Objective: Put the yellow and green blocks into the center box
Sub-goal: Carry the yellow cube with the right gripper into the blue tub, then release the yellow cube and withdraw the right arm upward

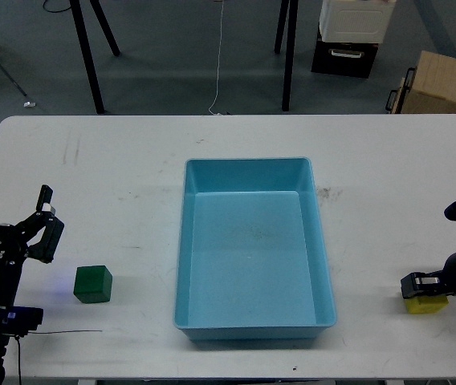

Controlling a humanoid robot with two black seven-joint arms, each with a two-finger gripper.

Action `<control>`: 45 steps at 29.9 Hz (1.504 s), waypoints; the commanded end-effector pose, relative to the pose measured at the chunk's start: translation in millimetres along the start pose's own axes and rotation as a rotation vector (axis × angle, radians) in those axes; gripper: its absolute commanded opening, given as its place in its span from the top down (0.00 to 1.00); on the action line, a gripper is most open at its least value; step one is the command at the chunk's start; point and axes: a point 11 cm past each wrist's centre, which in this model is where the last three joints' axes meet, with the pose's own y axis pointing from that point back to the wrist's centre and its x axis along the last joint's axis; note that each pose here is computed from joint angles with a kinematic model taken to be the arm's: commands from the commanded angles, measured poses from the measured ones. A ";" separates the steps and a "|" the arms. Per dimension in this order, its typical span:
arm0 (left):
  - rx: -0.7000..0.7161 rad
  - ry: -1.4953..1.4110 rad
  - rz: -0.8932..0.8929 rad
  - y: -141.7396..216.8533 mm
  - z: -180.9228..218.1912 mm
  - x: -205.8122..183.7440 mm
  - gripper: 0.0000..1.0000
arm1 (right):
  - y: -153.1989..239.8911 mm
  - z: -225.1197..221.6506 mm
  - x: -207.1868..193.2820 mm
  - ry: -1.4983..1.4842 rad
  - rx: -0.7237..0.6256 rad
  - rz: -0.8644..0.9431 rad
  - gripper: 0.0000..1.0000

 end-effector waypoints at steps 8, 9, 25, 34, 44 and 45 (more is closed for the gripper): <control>0.037 0.018 0.003 -2.2 -24.2 5.4 0.00 | 100.9 -126.8 109.5 0.061 0.282 0.214 1.00; 0.034 0.023 0.001 -2.3 -25.2 5.6 0.00 | 106.0 -146.2 116.8 0.085 0.291 0.212 1.00; 0.026 0.026 0.000 -2.4 -25.0 5.7 0.00 | -26.2 -278.4 61.0 0.333 0.225 -0.051 0.63; 0.046 0.000 -0.012 -7.2 -27.7 3.3 0.00 | -25.0 -280.1 64.1 0.327 0.225 -0.043 0.01; 0.049 -0.001 -0.012 -8.5 -27.7 4.1 0.00 | 99.7 -274.8 195.9 -0.111 0.554 0.251 0.00; 0.052 -0.002 -0.013 -9.0 -27.6 3.8 0.00 | 113.1 -267.3 209.7 -0.180 0.614 0.279 0.00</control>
